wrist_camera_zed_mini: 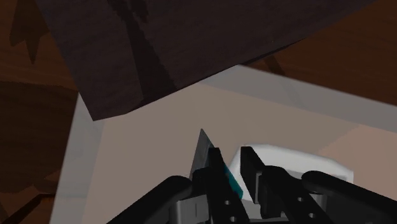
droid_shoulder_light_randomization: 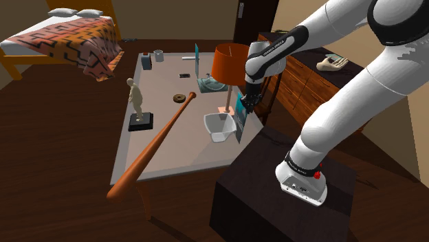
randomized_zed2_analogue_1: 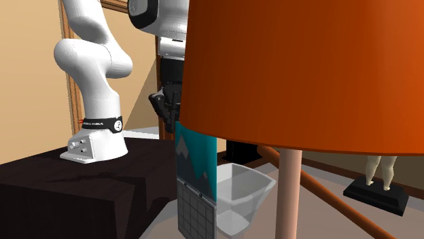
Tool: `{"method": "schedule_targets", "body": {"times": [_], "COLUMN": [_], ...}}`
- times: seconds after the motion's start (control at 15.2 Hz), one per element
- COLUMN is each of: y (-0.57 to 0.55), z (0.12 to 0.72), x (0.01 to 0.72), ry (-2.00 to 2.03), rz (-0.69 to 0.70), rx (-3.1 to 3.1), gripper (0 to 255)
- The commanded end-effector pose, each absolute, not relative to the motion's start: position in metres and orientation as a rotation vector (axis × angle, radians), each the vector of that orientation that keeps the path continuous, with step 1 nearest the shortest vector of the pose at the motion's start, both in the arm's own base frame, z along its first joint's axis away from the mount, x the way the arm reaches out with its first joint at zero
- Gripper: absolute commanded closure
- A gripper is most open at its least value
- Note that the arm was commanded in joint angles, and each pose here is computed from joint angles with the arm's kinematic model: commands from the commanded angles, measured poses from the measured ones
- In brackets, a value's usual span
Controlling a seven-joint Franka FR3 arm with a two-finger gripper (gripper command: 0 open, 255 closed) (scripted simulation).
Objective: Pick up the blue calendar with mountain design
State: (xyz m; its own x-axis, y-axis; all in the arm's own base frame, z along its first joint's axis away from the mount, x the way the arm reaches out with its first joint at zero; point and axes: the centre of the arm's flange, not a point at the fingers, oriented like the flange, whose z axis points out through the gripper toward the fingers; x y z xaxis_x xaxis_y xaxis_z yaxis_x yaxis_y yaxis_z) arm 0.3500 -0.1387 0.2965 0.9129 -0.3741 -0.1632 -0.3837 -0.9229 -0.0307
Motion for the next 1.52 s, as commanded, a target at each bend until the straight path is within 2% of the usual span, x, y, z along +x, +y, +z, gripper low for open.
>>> {"method": "schedule_targets", "body": {"times": [0.0, 0.4, 1.45], "y": [-0.139, -0.138, -0.138], "z": [0.296, 0.297, 0.377], "x": [0.350, 0.350, 0.350], "ry": [0.597, 0.597, 0.597], "rz": [0.238, 0.238, 0.238], "rx": [-3.012, -3.012, -3.012], "gripper": [255, 255, 255]}}
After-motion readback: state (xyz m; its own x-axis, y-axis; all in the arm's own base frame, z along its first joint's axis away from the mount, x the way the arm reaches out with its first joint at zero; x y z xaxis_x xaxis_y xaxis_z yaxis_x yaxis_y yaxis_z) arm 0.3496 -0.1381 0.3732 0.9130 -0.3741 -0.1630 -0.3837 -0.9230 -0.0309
